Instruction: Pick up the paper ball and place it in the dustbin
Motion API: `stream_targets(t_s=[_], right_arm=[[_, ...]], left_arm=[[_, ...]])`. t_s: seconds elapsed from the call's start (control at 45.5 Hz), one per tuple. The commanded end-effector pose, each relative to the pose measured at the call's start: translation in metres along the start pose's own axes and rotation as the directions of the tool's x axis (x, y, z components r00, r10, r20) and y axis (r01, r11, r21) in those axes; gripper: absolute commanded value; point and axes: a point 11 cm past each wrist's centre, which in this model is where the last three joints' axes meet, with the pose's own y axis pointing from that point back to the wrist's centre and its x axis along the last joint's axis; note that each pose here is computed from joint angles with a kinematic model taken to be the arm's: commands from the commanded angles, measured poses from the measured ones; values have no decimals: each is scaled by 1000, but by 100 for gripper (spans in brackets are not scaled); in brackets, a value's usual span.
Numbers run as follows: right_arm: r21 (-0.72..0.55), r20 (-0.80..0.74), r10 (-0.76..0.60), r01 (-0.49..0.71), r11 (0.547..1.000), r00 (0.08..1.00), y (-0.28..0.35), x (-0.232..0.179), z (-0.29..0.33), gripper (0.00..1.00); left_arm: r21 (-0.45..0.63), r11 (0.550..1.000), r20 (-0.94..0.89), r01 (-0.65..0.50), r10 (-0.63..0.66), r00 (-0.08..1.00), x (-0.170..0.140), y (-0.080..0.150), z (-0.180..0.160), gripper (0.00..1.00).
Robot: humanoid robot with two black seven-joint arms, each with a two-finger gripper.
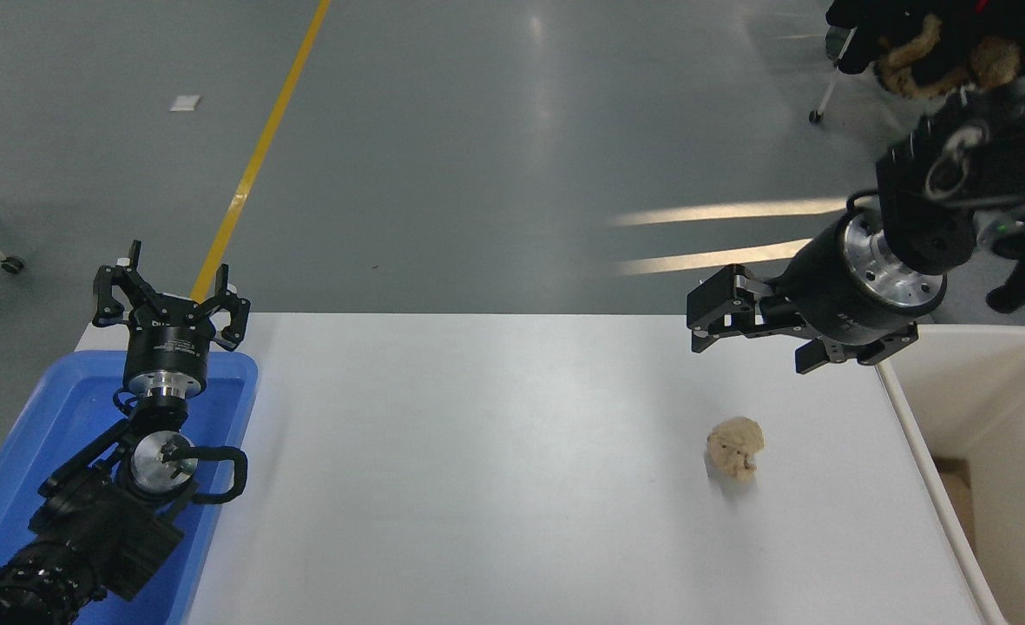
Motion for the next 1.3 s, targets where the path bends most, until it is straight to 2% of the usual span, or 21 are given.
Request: stream_targets(t_s=[0.0,0.176,0.527,0.923,1.275], right_arm=[[41,-28,-19,20,999,999,24,-4,-19,100],[23,11,-43,42,999,999,2,-4,-6,100],[-118,131,110,-95,988,985,-100,19,51,100],[-219,241,137,-83,972,961,-211,9,128,100],[-234,270,135,-71,970,953,-259,-6,151,100]], left_arm=[[1,1000,1,0,0,1000,0,0,0,99],[-1,1000,0,1,-1,1000,0,0,0,99],[-1,1000,0,1,-1,1000,0,0,0,99],[0,1000,0,1,-1,1000,0,0,0,99],[0,1000,1,1,-1,1000,0,0,0,99]])
